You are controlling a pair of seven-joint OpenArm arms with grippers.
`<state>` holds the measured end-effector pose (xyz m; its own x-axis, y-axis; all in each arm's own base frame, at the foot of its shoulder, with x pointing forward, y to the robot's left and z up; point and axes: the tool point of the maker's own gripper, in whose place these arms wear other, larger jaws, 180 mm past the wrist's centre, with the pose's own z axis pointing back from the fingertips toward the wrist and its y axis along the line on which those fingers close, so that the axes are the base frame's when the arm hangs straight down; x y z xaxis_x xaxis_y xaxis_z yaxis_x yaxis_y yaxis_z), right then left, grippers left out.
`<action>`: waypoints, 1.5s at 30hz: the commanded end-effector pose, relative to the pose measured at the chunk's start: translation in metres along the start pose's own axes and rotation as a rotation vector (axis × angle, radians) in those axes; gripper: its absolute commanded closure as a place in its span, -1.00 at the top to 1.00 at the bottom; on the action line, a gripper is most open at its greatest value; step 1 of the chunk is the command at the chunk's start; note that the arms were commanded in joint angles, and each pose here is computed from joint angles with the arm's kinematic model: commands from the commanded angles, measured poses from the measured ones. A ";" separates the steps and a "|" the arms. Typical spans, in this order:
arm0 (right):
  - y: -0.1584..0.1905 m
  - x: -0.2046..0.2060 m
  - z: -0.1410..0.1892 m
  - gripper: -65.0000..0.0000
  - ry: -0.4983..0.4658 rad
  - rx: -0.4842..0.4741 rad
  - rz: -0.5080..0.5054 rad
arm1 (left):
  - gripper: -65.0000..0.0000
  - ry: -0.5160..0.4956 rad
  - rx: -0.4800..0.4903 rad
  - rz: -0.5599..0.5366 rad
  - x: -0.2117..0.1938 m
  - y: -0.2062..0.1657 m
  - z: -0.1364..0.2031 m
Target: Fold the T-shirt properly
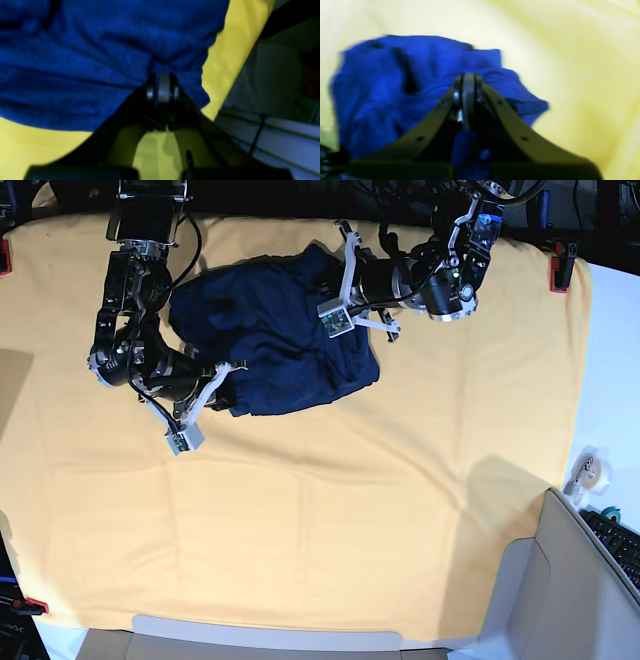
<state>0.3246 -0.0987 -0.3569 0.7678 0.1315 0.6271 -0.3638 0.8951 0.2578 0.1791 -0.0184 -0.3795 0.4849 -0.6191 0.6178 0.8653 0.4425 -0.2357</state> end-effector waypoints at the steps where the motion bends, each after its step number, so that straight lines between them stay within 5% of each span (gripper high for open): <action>1: -0.001 0.021 0.005 -1.00 -0.060 -0.010 0.024 | -0.98 -0.036 -0.002 -0.010 0.010 0.000 0.003; 7: -0.008 0.035 0.009 -1.00 -0.080 -0.044 0.046 | -0.98 -0.051 0.047 0.009 0.010 0.016 0.013; 16: -0.062 0.067 0.051 -1.00 -0.218 -0.179 -0.028 | -0.98 -0.162 0.322 0.055 0.023 0.078 0.084; 23: -0.082 0.042 0.110 -1.00 -0.240 -0.345 0.048 | -0.98 -0.111 0.484 0.210 -0.036 0.104 0.129; 34: -0.093 -0.091 0.147 -1.00 0.008 -0.453 -0.065 | -0.98 0.037 0.618 0.461 -0.139 0.089 0.173; 45: -0.065 -0.200 0.166 -1.00 0.284 -0.409 -0.148 | -0.98 0.190 0.662 0.757 -0.229 0.016 0.197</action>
<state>0.1062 -0.2527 -0.3815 0.9335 0.0411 0.3561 -0.0407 0.9991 -0.0086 0.0593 0.2570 -0.3813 0.9385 -0.0870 0.3341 0.1013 0.9945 -0.0256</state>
